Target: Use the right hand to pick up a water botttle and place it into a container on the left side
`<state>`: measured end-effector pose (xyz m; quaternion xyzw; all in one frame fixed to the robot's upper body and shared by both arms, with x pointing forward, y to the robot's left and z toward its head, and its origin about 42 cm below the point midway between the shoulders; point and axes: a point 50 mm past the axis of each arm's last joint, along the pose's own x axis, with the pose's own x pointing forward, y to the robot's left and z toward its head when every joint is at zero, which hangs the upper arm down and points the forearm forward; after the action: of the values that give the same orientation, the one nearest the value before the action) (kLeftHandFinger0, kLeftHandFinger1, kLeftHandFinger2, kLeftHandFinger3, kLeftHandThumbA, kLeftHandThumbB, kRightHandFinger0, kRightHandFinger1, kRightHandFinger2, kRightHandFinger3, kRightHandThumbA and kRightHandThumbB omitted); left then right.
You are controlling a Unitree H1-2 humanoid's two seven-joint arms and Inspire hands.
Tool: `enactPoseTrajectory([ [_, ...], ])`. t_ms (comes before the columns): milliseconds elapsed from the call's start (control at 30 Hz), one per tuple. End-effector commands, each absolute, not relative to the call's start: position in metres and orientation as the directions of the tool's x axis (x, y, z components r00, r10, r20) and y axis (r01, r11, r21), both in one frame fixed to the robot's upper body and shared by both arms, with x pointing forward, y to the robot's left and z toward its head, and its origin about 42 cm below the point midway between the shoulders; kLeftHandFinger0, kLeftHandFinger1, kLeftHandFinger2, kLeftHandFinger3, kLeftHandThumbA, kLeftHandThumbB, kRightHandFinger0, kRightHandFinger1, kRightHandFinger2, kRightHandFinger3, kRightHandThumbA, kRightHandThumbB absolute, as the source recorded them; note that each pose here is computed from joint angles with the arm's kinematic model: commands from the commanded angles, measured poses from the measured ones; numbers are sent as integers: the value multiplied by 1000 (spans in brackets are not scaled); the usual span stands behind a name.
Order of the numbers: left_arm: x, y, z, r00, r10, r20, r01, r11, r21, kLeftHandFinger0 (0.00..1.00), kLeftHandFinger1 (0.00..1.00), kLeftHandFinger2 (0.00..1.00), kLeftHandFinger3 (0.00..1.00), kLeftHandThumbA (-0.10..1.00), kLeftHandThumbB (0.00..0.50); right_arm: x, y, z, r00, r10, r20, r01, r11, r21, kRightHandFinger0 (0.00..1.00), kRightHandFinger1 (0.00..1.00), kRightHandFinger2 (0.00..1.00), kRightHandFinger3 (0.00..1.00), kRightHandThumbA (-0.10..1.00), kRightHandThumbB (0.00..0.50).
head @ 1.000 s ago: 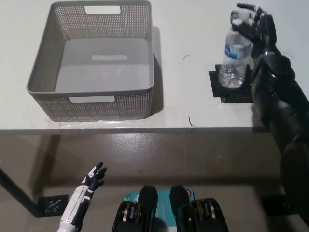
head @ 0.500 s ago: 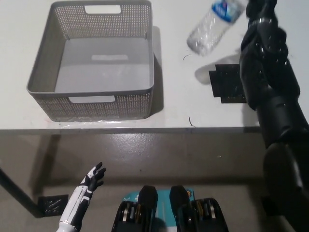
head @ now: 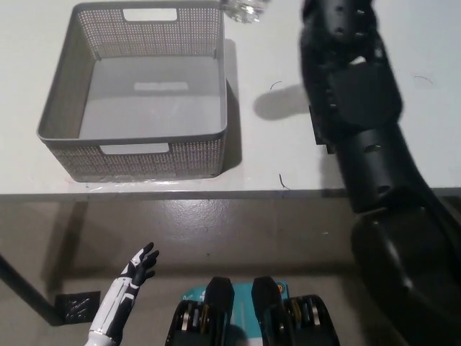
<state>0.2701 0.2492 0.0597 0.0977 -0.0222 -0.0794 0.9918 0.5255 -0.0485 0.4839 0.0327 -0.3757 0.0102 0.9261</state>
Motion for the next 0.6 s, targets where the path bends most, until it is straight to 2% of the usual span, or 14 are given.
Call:
enactPoseTrajectory([
  [0,274,250,68,978,-194,74,174,961,213,1000,1000,1000,1000,1000,112,505,-5,533,620,19,785,-8,1000,-19,0,143,617,747,-100,127],
  [100,273,250,70,977,-198,82,177,961,212,1000,1000,1000,1000,1000,99,514,24,509,663,86,743,-5,994,-110,0,145,629,760,-100,102],
  [167,273,249,71,977,-199,81,181,965,190,1000,1000,1000,1000,1000,111,521,31,494,686,109,719,-14,991,-136,0,142,632,763,-100,98],
  [200,273,249,70,974,-206,97,183,961,205,1000,1000,1000,1000,1000,96,528,38,474,731,125,670,0,983,-184,0,141,633,748,-100,100],
  [233,273,249,71,973,-209,98,185,961,207,1000,1000,1000,1000,1000,95,529,37,472,733,123,669,5,983,-186,0,140,633,744,-100,101],
  [333,276,248,73,974,-209,81,188,959,210,1000,1000,1000,1000,1000,142,539,38,438,797,151,585,8,966,-260,0,161,663,746,-100,107],
  [400,277,248,79,973,-214,87,190,955,225,1000,1000,1000,1000,1000,120,543,33,416,821,155,550,14,957,-290,0,164,666,739,-100,116],
  [500,280,247,82,974,-213,80,192,958,211,1000,1000,1000,1000,1000,136,547,25,392,845,160,511,15,947,-321,0,168,673,735,-100,104],
  [567,283,248,84,972,-217,89,191,953,235,1000,1000,1000,1000,1000,134,550,20,381,868,161,469,5,943,-333,0,223,730,749,-100,101],
])
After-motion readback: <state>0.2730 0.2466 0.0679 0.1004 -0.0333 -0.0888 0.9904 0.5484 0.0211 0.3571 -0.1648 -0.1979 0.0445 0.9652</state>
